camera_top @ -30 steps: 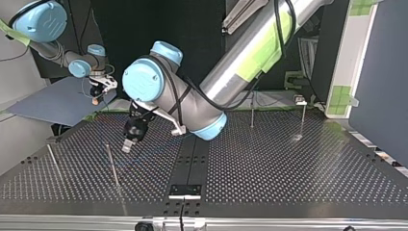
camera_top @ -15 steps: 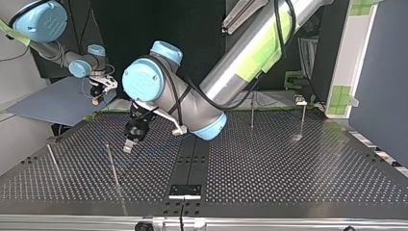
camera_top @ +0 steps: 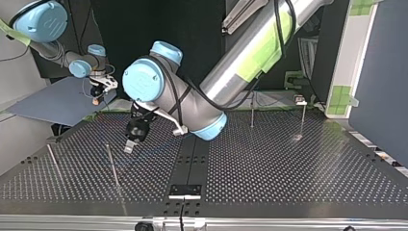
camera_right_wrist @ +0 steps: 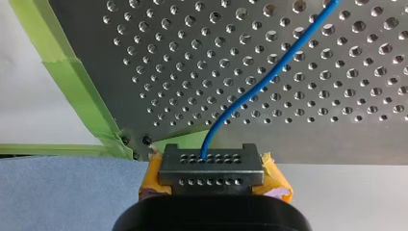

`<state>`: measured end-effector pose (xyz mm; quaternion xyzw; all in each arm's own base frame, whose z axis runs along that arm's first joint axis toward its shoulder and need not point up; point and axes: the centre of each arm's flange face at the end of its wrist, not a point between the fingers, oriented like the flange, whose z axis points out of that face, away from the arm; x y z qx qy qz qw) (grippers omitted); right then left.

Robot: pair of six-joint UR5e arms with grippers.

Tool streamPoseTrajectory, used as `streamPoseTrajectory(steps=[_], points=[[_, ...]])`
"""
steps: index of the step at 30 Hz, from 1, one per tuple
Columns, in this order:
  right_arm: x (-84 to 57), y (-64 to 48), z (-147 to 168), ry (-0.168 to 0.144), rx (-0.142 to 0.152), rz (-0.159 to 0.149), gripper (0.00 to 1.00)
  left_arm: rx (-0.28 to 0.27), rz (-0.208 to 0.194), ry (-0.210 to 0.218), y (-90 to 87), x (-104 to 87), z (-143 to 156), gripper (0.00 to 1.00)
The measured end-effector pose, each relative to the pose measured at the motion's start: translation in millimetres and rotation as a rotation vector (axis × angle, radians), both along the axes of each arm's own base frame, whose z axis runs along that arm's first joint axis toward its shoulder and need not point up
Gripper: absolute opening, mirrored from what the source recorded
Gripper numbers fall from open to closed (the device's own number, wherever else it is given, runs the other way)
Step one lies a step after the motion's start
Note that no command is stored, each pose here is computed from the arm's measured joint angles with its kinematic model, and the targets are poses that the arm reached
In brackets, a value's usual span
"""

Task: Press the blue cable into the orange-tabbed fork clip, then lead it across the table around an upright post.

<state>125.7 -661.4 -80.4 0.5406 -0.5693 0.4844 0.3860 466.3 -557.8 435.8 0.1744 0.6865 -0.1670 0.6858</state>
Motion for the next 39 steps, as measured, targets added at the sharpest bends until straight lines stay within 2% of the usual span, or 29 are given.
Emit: streamPoseTrajectory(steps=[23,27,30,33,39], points=[[0.7,0.2,0,0.002,0.001,0.002,0.00,-0.002,0.001,0.007,0.2,-0.6,0,1.00],[0.6,0.3,0,0.002,0.002,0.002,0.00,0.025,-0.001,0.022,2.4,-5.6,-4,1.00],[0.5,0.2,0,0.002,0.002,0.002,0.00,0.043,-0.002,0.019,7.3,-12.0,-1,1.00],[0.8,0.5,0,0.002,0.003,0.003,0.00,0.029,-0.001,0.010,12.9,-15.8,5,1.00],[2.6,0.7,0,0.003,0.003,0.005,0.00,-0.038,-0.014,-0.004,23.2,-23.3,19,1.00]])
